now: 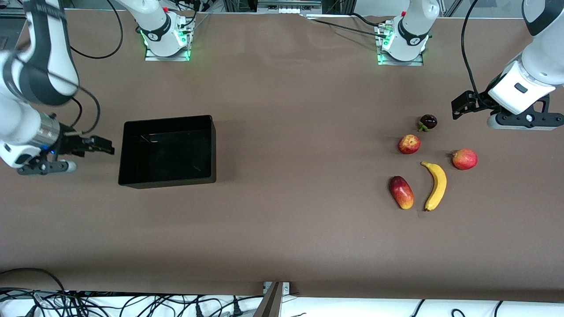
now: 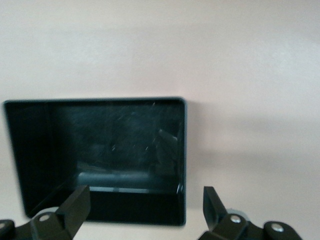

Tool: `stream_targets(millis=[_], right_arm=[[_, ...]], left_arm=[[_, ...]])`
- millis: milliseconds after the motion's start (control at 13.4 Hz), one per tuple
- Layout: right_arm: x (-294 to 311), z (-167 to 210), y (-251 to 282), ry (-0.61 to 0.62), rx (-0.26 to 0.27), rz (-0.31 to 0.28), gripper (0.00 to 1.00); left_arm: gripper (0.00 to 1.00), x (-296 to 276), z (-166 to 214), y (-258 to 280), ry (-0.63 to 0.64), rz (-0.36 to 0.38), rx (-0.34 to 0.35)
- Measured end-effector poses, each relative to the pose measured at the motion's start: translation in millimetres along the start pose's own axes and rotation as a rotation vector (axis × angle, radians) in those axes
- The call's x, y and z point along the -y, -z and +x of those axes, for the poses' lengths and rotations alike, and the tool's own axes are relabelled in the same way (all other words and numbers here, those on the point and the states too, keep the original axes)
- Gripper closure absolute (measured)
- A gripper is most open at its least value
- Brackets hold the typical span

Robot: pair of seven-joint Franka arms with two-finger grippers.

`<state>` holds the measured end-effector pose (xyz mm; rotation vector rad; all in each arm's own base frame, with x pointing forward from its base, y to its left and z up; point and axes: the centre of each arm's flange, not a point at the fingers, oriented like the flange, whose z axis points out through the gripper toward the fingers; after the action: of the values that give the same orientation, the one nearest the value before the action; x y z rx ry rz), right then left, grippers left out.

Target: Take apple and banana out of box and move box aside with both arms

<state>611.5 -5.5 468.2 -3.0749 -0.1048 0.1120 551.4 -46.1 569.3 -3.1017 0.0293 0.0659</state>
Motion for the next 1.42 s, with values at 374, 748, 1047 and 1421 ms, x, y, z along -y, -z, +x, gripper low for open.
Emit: stream_targets(millis=[374, 748, 1047, 1421], right_arm=[[34.0, -41.6, 109.4, 0.036, -0.001, -0.038, 0.00], [42.1, -52.2, 155.7, 0.047, -0.019, -0.040, 0.00], [41.4, -47.4, 150.9, 0.040, -0.013, -0.043, 0.00], [38.6, -44.6, 153.8, 0.034, -0.032, -0.046, 0.00]], left_arm=[[0.00, 0.4, -0.2, 0.1, 0.001, 0.000, 0.001], [0.00, 0.4, -1.0, -0.5, 0.001, 0.001, 0.008], [0.00, 0.4, -1.1, -0.5, 0.001, 0.001, 0.009], [0.00, 0.4, -1.1, -0.4, 0.001, 0.001, 0.009]])
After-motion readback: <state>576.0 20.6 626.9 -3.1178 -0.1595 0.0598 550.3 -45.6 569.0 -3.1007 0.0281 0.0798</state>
